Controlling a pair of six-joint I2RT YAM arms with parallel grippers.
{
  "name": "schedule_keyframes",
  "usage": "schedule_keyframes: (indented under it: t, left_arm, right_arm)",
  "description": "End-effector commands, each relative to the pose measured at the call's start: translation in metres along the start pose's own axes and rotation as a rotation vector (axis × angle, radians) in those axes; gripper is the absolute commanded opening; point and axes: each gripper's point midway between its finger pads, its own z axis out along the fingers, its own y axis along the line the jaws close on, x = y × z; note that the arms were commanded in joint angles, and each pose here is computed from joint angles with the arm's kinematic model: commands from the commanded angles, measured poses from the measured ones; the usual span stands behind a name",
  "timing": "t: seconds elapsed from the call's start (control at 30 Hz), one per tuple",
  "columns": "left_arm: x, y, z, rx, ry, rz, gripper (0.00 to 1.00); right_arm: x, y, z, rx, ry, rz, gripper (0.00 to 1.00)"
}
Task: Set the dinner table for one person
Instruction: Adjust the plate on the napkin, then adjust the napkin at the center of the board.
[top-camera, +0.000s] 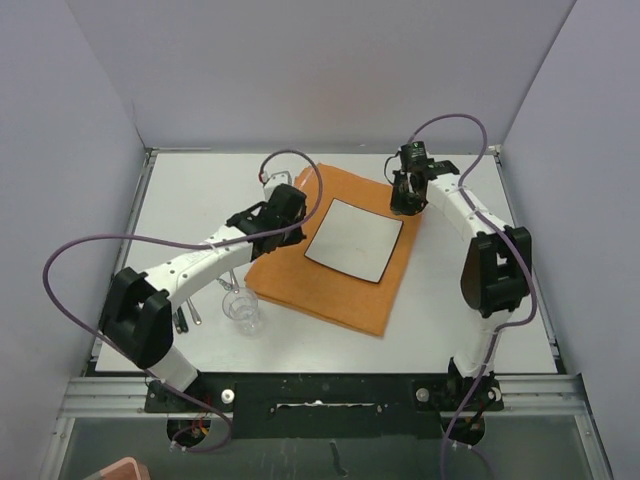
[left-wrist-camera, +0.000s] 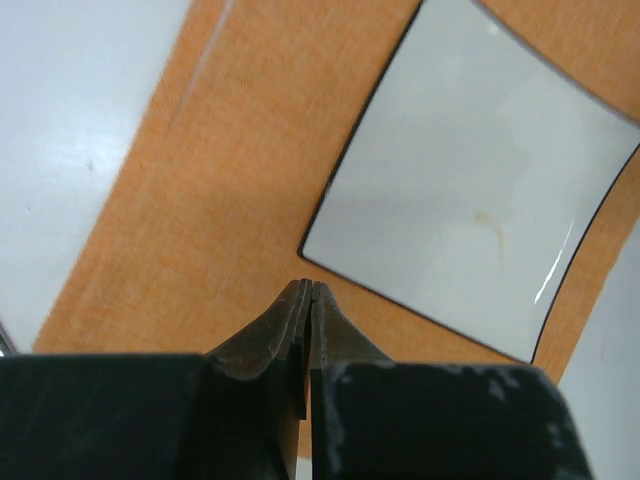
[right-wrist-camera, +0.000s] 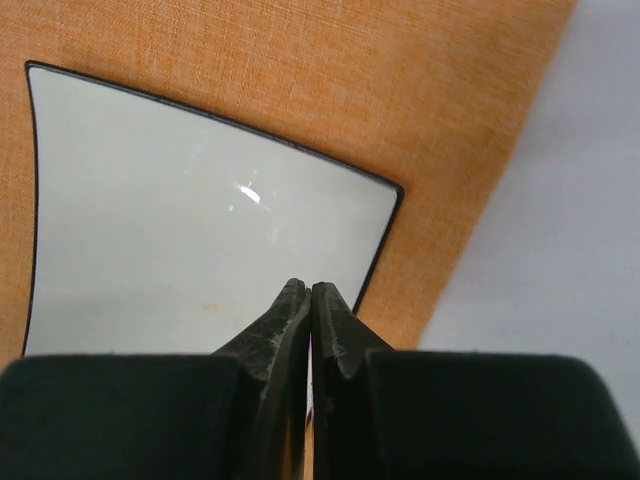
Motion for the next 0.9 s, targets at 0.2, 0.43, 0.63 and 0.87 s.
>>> schedule_keyframes:
  t: [0.2, 0.43, 0.63, 0.87]
  left_arm:
    - [0.143, -0.022, -0.016, -0.087, 0.318, 0.013, 0.0]
    - [0.191, -0.035, -0.013, -0.067, 0.444, 0.052, 0.0]
    - [0.195, -0.041, -0.009, -0.056, 0.478, 0.068, 0.0]
    - [0.189, -0.039, 0.005, -0.068, 0.489, 0.062, 0.0]
  right_arm:
    - [-0.057, 0.04, 0.06, -0.171, -0.008, -0.107, 0.0]
    - [-0.069, 0.031, 0.088, -0.17, -0.004, -0.07, 0.0]
    - [-0.049, 0.009, 0.113, -0.124, 0.063, -0.035, 0.0]
    - [-0.005, -0.007, 0.127, -0.093, 0.135, 0.01, 0.0]
